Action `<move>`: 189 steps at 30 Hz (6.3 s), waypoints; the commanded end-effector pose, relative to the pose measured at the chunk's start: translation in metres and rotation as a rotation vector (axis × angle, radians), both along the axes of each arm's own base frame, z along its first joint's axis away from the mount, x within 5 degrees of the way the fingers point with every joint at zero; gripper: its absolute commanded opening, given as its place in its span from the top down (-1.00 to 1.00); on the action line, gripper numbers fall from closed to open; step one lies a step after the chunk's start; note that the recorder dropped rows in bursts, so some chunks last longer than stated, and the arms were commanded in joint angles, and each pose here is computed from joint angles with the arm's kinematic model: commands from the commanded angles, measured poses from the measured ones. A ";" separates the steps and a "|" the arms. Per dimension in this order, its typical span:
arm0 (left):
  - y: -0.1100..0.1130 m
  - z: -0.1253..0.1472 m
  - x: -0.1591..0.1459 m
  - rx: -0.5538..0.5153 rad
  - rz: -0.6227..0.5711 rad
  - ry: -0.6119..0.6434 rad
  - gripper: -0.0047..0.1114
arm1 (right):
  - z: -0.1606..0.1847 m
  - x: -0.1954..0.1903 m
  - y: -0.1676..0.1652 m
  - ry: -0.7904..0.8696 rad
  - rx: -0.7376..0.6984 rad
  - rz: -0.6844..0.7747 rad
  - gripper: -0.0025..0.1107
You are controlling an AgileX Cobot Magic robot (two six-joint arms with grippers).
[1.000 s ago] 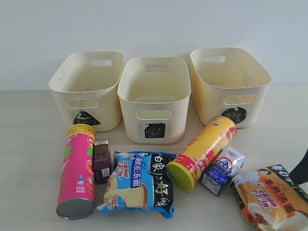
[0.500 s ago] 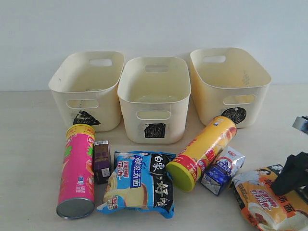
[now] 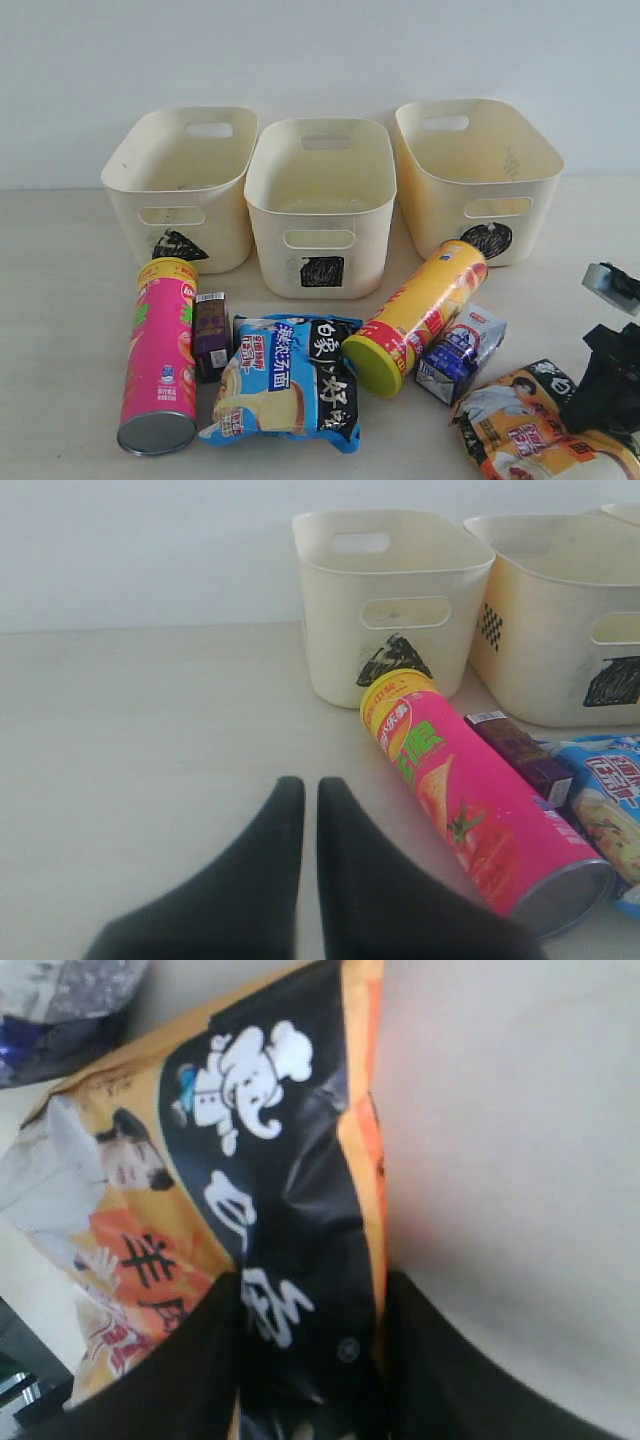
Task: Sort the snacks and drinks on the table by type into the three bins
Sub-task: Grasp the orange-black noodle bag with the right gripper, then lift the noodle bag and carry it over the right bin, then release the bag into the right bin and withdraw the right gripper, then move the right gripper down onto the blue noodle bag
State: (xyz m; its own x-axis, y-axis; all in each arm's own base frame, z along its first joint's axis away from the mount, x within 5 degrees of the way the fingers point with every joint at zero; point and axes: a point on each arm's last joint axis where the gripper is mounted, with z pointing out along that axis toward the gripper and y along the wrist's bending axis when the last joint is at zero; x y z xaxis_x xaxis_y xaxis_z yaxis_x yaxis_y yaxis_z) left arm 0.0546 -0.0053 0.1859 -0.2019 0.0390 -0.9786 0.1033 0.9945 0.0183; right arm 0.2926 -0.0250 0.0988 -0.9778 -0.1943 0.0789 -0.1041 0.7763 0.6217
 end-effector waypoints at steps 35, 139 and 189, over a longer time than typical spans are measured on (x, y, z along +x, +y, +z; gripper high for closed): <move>0.000 0.002 0.000 -0.012 -0.004 -0.008 0.84 | 0.080 0.021 -0.019 -0.285 0.026 0.029 0.96; 0.000 0.002 0.000 -0.012 -0.004 -0.008 0.84 | 0.206 0.157 0.011 -1.035 -0.072 -0.215 0.96; 0.000 0.002 0.000 -0.012 -0.004 -0.008 0.84 | 0.173 -0.046 0.113 -1.312 -0.415 0.119 0.96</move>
